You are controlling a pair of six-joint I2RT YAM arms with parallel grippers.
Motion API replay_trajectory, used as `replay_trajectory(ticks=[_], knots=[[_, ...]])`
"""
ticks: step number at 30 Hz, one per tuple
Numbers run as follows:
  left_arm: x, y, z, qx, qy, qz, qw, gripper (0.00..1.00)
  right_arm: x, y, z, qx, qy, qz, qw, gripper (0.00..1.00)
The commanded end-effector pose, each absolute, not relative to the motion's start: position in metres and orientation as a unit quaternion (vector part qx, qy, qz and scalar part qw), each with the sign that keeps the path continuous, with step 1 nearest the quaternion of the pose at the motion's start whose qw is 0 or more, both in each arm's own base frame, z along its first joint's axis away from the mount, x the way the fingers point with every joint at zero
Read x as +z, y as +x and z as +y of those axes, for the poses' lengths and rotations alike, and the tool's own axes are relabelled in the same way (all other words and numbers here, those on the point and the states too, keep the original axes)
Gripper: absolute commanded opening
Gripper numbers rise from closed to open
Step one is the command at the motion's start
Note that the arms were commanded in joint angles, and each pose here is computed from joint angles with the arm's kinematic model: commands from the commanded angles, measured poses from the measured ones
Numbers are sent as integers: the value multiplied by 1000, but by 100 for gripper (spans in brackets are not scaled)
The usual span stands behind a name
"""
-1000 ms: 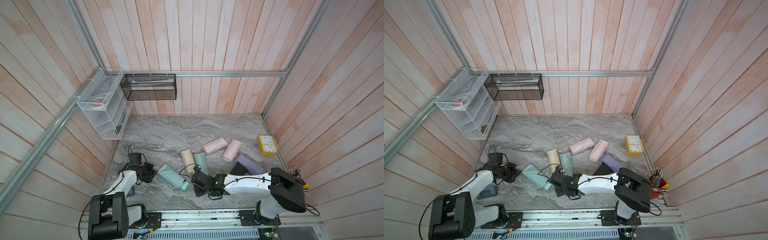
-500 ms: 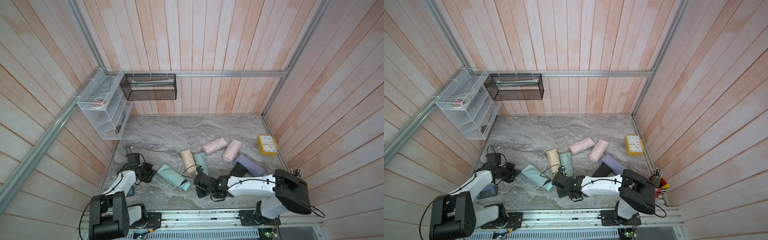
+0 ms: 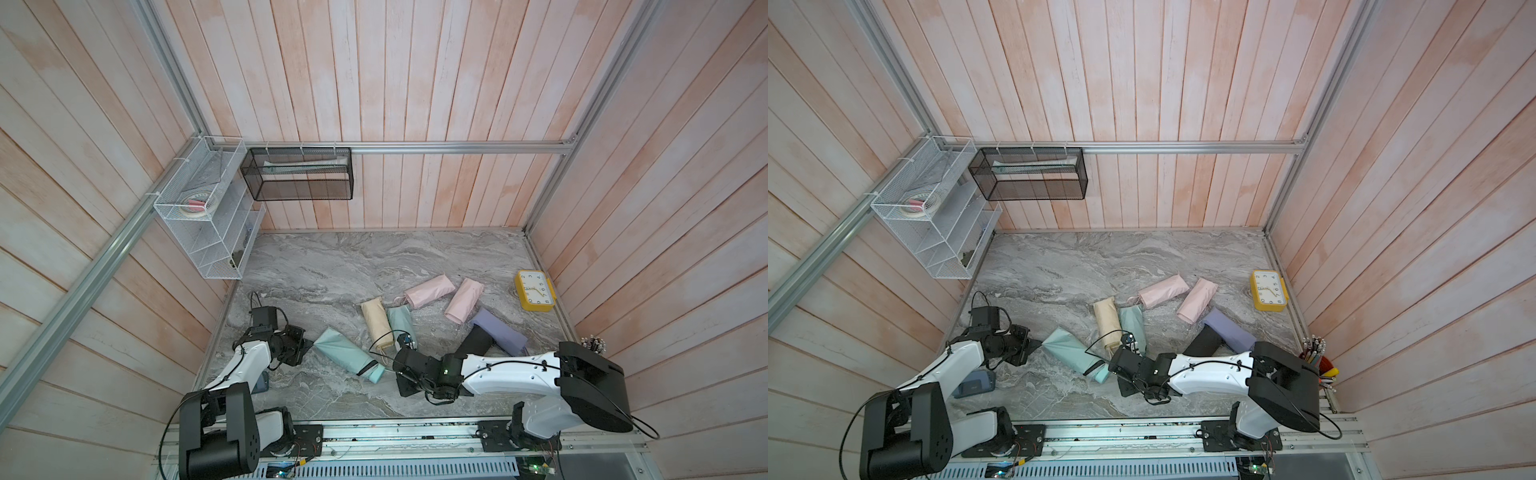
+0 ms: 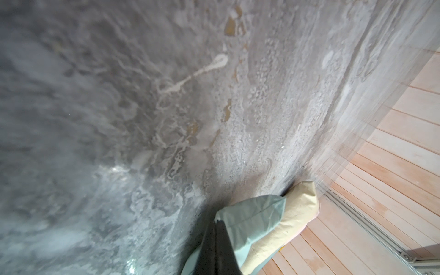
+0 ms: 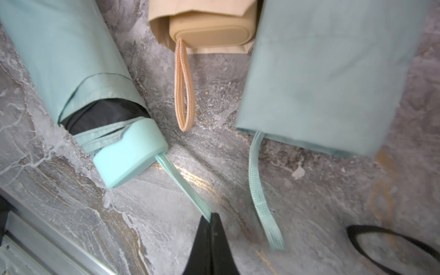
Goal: Take umbrellas out of sleeves
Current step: Take out the umbrella from the umbrella sleeve.
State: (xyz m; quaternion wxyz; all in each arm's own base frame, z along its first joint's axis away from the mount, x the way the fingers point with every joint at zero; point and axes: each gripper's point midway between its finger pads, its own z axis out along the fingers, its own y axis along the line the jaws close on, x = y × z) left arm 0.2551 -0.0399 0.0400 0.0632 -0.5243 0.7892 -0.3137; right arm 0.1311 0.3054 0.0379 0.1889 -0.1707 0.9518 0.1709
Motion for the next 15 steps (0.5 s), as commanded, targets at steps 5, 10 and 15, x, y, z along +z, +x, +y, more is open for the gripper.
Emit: replay_trajectory(ticks=[5, 10, 15], knots=[[46, 263, -28, -308, -521, 790, 98, 0, 29, 129, 282, 131, -162, 960, 185, 0], [48, 264, -25, -307, -521, 790, 101, 0, 28, 129, 276, 123, -158, 962, 185, 0], [49, 264, -21, -309, -524, 787, 103, 0, 27, 128, 269, 117, -153, 963, 187, 0]])
